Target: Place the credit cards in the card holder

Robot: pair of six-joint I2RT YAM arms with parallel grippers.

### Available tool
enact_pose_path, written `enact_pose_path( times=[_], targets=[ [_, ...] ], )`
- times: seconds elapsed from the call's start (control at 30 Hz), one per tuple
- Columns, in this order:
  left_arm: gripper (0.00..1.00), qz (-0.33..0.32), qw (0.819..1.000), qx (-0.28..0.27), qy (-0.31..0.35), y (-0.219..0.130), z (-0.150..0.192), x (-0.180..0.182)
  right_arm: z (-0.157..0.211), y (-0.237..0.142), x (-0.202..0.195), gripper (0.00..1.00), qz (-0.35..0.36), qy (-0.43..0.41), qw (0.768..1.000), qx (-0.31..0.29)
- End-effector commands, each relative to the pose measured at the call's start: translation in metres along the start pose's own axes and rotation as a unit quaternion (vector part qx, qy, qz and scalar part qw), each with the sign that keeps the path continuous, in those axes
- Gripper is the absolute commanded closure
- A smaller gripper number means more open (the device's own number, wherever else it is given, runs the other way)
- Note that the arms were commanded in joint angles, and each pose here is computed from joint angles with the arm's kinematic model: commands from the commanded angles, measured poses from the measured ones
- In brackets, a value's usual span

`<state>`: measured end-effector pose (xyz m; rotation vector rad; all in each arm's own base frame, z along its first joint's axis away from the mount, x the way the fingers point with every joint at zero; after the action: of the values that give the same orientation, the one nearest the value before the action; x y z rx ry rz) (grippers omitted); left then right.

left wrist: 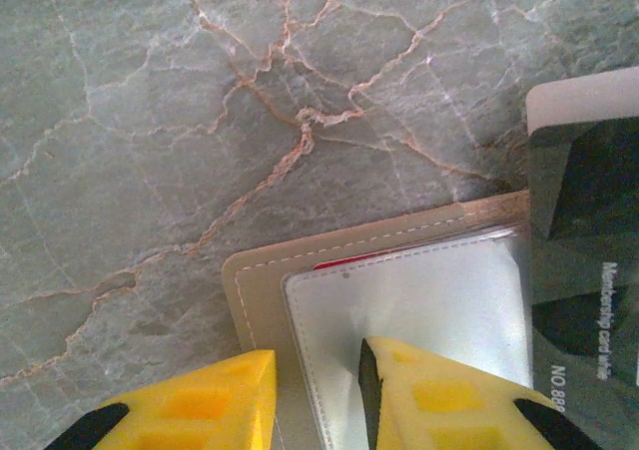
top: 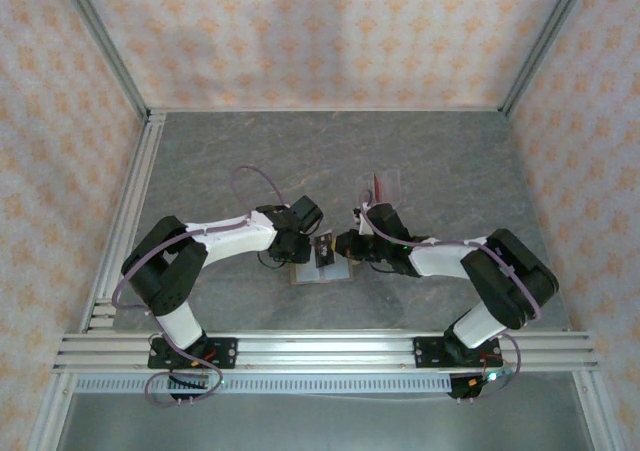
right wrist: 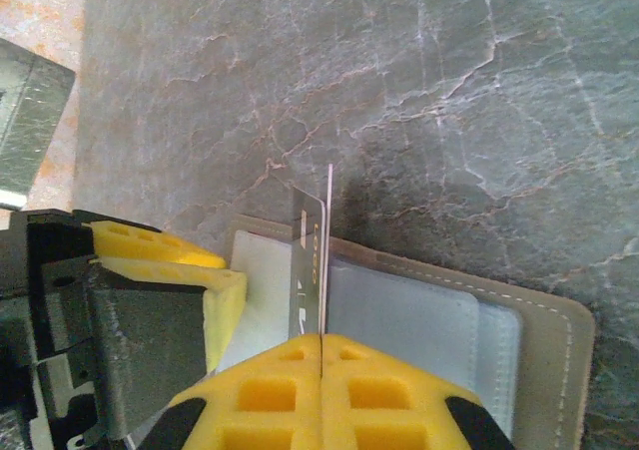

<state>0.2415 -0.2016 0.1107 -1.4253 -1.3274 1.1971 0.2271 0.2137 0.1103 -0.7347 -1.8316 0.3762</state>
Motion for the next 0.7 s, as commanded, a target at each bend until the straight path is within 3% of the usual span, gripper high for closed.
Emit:
enact_pose_path(
  times=[0.0,0.3,0.67],
  targets=[
    [0.70,-0.028,1.000,0.009,-0.006,0.003,0.004,0.007,0.005,-0.003,0.010,1.00,-0.033,-0.002,0.999,0.008],
    [0.70,-0.026,1.000,0.007,-0.007,0.003,0.006,0.008,0.000,-0.003,0.019,1.00,-0.059,0.006,0.998,0.010],
    [0.70,-0.026,1.000,0.005,-0.002,0.000,0.008,0.009,0.002,0.005,0.022,1.00,-0.035,-0.006,0.999,0.025]
  ],
)
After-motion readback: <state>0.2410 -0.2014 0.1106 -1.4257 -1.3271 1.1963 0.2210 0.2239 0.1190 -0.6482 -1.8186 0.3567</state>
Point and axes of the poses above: each hand's point on the last joint's axis, 136 mm out from that joint toward the fingers, its own y axis out along the fingers, its own x axis along the line the jaws close on, z = x × y, the point moved 9 cm from there along -y, back along the fingers, and after that the axes turned 3 degrees about -y, right-handed, at the moved point
